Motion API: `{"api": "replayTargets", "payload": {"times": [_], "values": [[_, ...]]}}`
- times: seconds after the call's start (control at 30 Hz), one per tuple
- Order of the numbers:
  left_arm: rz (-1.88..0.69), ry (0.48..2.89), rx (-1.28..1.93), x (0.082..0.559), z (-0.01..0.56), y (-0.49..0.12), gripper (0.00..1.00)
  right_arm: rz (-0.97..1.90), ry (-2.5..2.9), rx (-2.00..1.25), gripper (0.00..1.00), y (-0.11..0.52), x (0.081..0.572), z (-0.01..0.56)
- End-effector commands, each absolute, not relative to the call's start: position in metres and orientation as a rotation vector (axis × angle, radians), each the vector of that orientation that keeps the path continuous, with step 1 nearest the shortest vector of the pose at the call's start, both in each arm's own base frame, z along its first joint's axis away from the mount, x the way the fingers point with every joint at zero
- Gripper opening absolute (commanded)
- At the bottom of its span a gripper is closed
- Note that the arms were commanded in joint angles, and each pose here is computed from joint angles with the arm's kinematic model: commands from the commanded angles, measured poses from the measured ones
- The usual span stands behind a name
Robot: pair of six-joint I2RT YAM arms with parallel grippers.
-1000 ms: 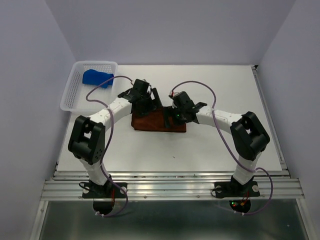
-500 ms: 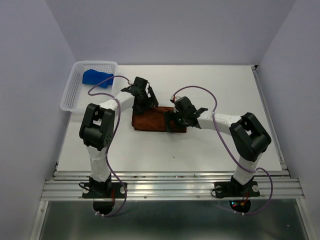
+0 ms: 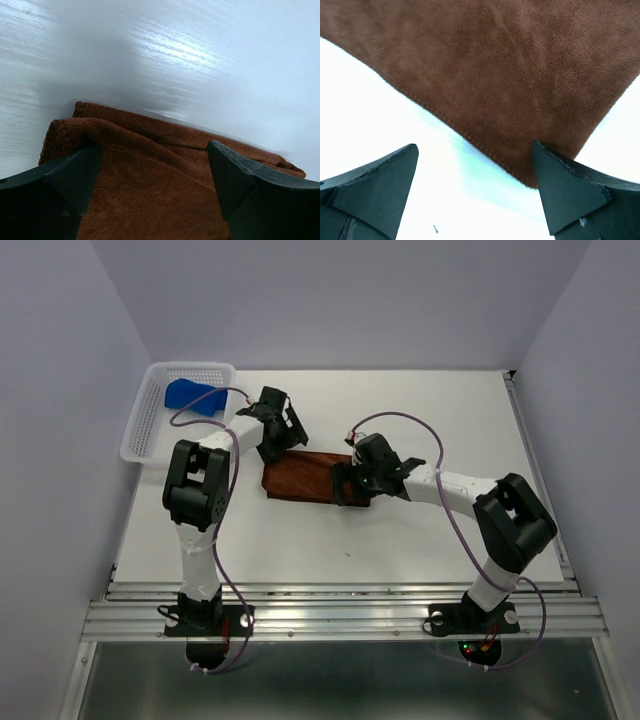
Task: Roll the towels
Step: Fold the towel, then roll the towel
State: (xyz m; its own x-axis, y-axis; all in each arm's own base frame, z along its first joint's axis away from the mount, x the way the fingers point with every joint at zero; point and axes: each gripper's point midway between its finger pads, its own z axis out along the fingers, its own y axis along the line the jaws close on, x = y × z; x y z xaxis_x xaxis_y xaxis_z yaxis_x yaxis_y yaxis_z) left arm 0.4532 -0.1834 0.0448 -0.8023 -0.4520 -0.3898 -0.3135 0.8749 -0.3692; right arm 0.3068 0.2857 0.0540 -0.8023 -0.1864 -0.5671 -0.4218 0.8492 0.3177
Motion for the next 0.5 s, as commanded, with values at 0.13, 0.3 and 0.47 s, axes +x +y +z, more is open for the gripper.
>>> {"api": "replayTargets", "payload": {"times": [0.13,0.3,0.47], "values": [[-0.423,2.46,-0.404,0.447,0.118,-0.198,0.99,0.582,2.284,-0.403,1.0,0.293,0.343,0.131],[-0.395,2.449,-0.418,0.417,0.121,-0.195,0.99,0.52,2.271,-0.341,1.0,0.294,0.378,0.13],[-0.457,2.513,-0.468,0.386,0.086,-0.197,0.99,0.478,2.248,-0.225,1.0,0.282,0.427,0.117]]}}
